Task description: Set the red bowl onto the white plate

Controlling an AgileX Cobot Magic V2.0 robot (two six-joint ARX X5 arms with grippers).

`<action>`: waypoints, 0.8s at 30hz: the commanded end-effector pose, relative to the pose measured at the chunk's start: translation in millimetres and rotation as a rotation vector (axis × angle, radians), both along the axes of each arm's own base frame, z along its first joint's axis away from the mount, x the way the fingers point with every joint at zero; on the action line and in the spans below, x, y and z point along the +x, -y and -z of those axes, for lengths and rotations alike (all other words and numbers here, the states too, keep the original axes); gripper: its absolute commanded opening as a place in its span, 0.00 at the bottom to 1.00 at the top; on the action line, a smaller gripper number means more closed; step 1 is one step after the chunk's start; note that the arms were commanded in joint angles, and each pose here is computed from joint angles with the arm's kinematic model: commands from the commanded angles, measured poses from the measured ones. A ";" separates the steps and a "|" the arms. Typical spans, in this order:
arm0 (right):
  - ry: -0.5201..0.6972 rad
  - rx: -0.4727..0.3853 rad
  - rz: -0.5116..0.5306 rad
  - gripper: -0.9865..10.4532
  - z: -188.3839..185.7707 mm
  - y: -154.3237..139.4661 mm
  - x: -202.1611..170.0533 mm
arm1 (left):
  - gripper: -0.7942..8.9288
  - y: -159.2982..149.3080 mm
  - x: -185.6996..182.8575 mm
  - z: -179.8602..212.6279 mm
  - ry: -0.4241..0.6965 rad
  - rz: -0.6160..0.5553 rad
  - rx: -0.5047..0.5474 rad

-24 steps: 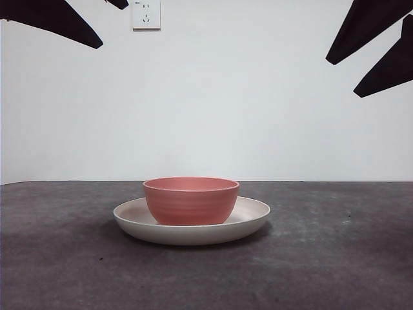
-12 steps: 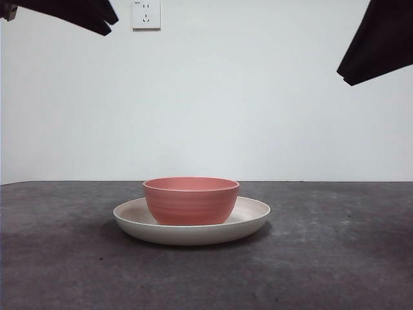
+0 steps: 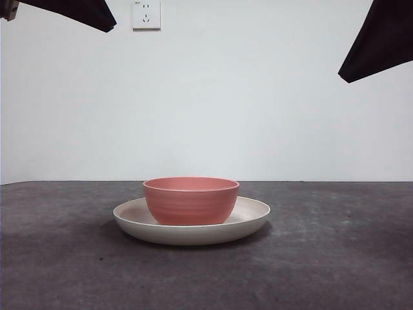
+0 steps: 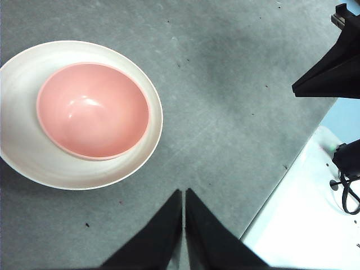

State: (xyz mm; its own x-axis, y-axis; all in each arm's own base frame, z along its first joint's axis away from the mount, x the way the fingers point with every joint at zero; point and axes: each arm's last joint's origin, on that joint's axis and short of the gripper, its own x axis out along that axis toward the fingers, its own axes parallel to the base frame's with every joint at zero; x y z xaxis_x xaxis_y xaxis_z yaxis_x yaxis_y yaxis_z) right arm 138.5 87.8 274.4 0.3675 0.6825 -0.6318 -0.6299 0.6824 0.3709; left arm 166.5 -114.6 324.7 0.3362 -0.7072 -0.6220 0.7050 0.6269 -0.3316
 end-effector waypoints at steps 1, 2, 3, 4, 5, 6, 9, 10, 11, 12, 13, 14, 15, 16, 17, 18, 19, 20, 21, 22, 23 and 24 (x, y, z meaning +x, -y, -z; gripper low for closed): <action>0.015 0.002 -0.011 0.09 -1.7 -1.5 0.8 | 0.09 1.9 1.0 -2.6 0.019 0.013 -0.009; 0.015 0.002 -0.010 0.09 -1.7 -1.5 0.8 | 0.09 1.9 1.0 -2.6 0.019 0.013 -0.009; 0.015 0.002 -0.011 0.09 -1.7 -1.5 0.8 | 0.09 1.9 1.0 -2.5 0.018 0.013 -0.009; 0.016 0.002 -0.011 0.09 -1.8 -1.5 0.8 | 0.09 1.9 1.0 -2.6 0.019 0.013 -0.009; 0.015 0.002 -0.011 0.09 -1.7 -1.5 0.8 | 0.09 1.9 1.0 -2.6 0.019 0.013 -0.009; 0.015 0.002 -0.010 0.09 -1.7 -1.5 0.8 | 0.09 1.9 1.0 -2.6 0.019 0.013 -0.009; 0.015 0.002 -0.010 0.09 -1.7 -1.5 0.8 | 0.09 1.2 0.0 -3.5 0.023 0.013 -0.011; 0.015 0.002 -0.011 0.09 -1.7 -1.5 0.8 | 0.09 -0.5 -0.2 -5.1 0.037 0.003 -0.014; 0.015 0.002 -0.011 0.09 -1.7 -1.5 0.8 | 0.09 -3.1 -1.4 -8.4 0.063 -0.003 -0.024; 0.015 0.002 -0.011 0.09 -1.7 -1.5 0.8 | 0.09 -5.7 -3.2 -11.2 0.079 -0.010 -0.032; 0.015 0.002 -0.011 0.09 -1.7 -1.5 0.8 | 0.09 -8.8 -5.6 -14.0 0.094 -0.016 -0.040; 0.015 0.002 -0.011 0.09 -1.7 -1.5 0.8 | 0.09 -12.5 -8.4 -17.5 0.123 -0.020 -0.046; 0.015 0.002 -0.011 0.09 -1.7 -1.5 0.8 | 0.09 -17.6 -11.6 -21.9 0.169 -0.021 -0.049; 0.015 0.002 -0.011 0.09 -1.7 -1.5 0.8 | 0.09 -23.3 -14.3 -26.4 0.223 -0.028 -0.052; 0.015 0.002 -0.011 0.09 -1.7 -1.5 0.8 | 0.09 -30.8 -16.9 -31.8 0.293 -0.052 -0.064; 0.015 0.002 -0.011 0.10 -1.7 -1.5 0.8 | 0.09 -37.7 -19.2 -36.3 0.348 -0.081 -0.076; 0.015 0.002 -0.011 0.09 -1.7 -1.5 0.8 | 0.09 -45.0 -21.7 -40.7 0.402 -0.119 -0.088; 0.015 0.002 -0.011 0.09 -1.7 -1.5 0.8 | 0.09 -54.7 -25.4 -45.4 0.471 -0.174 -0.096; 0.015 0.002 -0.011 0.09 -1.7 -1.5 0.8 | 0.09 -62.2 -28.8 -47.9 0.523 -0.220 -0.097; 0.015 0.002 -0.010 0.09 -1.7 -1.5 0.8 | 0.09 -69.2 -32.4 -49.5 0.574 -0.265 -0.095; 0.015 0.002 -0.011 0.09 -1.7 -1.5 0.8 | 0.09 -77.9 -37.1 -49.7 0.641 -0.333 -0.088; 0.015 0.002 -0.011 0.09 -1.7 -1.5 0.8 | 0.09 -83.9 -41.0 -48.7 0.683 -0.388 -0.078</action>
